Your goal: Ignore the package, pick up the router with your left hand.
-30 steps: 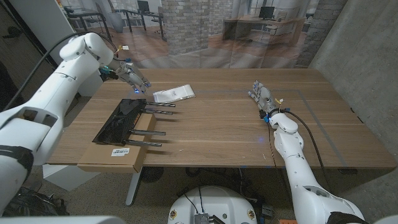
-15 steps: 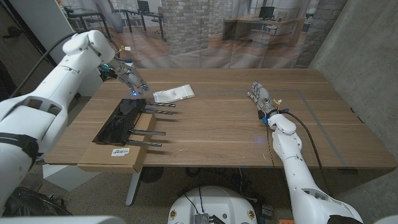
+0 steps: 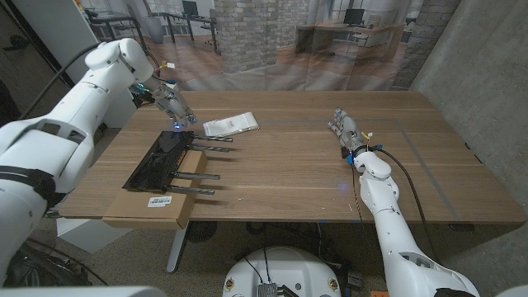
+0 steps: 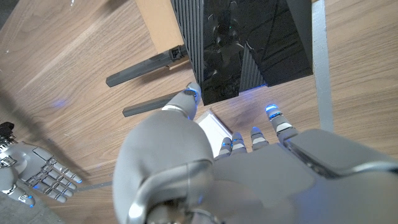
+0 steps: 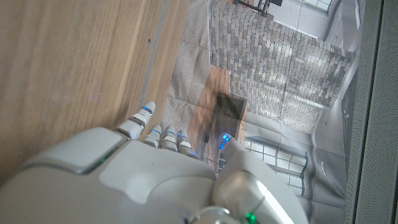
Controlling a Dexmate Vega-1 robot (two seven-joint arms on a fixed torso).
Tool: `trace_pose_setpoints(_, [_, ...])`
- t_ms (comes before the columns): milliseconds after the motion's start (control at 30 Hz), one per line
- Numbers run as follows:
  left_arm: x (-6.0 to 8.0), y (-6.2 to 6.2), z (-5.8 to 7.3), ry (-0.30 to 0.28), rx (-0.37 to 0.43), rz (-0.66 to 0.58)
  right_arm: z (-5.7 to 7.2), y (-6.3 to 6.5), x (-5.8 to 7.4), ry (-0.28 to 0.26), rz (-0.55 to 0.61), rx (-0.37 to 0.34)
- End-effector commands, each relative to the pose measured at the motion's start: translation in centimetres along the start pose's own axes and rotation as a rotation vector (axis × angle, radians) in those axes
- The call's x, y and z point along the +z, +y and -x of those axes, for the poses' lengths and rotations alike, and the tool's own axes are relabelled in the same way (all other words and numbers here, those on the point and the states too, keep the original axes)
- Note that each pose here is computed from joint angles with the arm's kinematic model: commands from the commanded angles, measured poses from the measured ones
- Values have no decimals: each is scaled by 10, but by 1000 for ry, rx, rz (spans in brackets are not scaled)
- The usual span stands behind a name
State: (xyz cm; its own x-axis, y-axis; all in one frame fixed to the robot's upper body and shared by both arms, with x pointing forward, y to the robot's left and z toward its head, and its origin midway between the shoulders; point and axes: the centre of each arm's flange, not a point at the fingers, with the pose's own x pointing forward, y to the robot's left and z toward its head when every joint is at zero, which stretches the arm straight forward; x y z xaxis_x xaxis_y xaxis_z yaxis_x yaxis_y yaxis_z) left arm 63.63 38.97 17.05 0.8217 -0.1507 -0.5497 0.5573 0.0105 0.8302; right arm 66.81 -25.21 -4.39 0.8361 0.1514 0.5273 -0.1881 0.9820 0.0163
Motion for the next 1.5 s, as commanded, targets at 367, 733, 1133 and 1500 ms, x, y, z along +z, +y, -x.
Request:
trace_pose_setpoints(367, [-1,-3,-19,3,-87,-3,4,1,0,-1,5,-18])
trace_pose_setpoints(733, [-1,-7,-29,20,-131,-8,2,2,2,-3,7,-19])
trace_pose_setpoints(1133, [0,-8,-35,30,-157,3,0,2,2,-9,5,-22])
trace_pose_setpoints(1500, [-2,-12,-37,25,-151,20,-2,2,3,-12,11,-22])
